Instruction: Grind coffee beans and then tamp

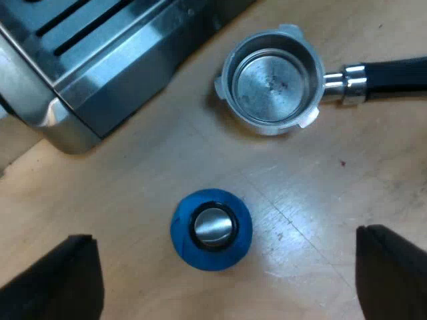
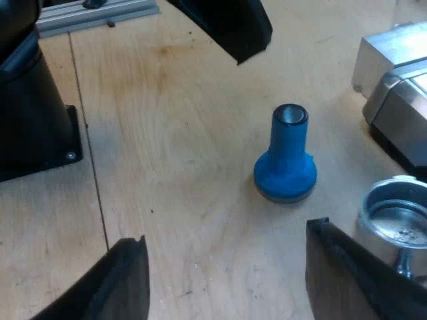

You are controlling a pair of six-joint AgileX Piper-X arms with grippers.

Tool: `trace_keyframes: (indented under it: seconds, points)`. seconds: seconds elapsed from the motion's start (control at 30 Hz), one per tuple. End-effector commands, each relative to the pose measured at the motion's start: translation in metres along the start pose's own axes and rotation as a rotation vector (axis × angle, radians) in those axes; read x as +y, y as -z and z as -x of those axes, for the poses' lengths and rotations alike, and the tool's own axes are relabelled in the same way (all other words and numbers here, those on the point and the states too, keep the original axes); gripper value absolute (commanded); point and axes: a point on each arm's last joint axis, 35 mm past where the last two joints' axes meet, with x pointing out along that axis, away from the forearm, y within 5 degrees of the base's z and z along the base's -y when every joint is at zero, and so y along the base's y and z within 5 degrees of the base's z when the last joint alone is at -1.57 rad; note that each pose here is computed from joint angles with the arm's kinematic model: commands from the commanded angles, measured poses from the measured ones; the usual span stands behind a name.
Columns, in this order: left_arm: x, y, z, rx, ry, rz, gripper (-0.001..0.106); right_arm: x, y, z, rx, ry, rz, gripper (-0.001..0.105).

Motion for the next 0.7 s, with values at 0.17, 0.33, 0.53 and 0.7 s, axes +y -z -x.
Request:
trace_keyframes:
  seconds: [0.17, 0.33, 0.53, 0.7]
  points:
    - [0.003, -0.008, -0.020, 0.052, -0.036, -0.001, 0.077, -0.001, -0.003, 0.000, -0.010, 0.030, 0.010, 0.054]
    - [0.005, -0.008, -0.036, 0.121, -0.057, 0.007, 0.077, -0.004, -0.002, 0.000, 0.011, 0.091, 0.009, 0.054]
    - [0.008, -0.011, -0.057, 0.190, -0.070, 0.011, 0.077, -0.005, -0.002, 0.000, 0.021, 0.122, 0.009, 0.054]
    - [0.010, -0.012, -0.069, 0.222, -0.072, 0.014, 0.077, -0.006, -0.001, 0.001, 0.030, 0.154, -0.007, 0.054]
